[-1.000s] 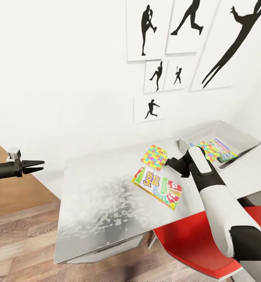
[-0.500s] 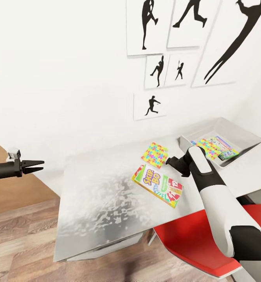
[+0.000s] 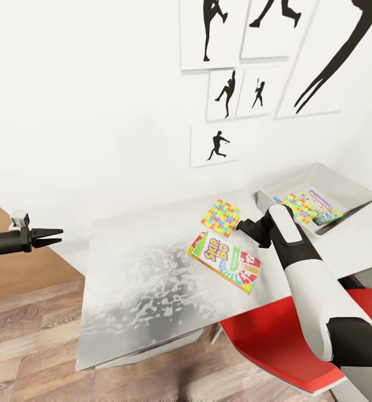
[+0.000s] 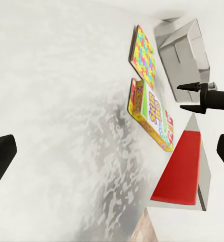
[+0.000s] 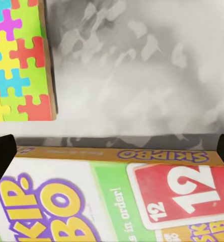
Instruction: Put all the toys in the child's room - the three board games (two on the bed and one on the table), the two jigsaw puzzles on the table, and the tennis ball on the table - inside the toy box on the table in the child's room.
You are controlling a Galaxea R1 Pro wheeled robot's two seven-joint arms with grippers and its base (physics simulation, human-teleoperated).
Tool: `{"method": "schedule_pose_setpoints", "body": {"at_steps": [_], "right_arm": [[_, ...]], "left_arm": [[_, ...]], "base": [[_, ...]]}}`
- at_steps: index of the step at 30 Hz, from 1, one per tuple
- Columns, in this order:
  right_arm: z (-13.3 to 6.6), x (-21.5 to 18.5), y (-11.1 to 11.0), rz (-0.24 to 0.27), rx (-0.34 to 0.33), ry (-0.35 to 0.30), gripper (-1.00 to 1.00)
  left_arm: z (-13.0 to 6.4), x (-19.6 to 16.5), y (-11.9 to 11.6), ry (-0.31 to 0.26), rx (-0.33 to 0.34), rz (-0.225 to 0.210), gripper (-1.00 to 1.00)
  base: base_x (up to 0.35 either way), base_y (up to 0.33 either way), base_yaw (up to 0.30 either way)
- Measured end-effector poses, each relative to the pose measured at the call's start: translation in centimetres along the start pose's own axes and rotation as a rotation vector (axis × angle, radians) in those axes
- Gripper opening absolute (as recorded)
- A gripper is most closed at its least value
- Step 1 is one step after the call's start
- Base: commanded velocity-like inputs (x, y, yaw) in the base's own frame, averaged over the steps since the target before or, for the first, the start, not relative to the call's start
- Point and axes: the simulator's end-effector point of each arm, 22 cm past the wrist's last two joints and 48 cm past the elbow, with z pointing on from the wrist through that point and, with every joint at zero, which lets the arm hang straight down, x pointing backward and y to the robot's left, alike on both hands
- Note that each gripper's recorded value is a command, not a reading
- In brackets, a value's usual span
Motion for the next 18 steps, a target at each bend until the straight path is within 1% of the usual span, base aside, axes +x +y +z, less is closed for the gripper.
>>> {"method": "schedule_pose_setpoints", "body": {"at_steps": [18], "right_arm": [[1.8, 0.8, -0.7, -0.004, 0.021, 0.024, 1.0]], "left_arm": [[0.8, 0.7, 1.5, 0.016, -0.008, -0.023, 1.0]], "base": [[0.0, 0.0, 0.0]]}}
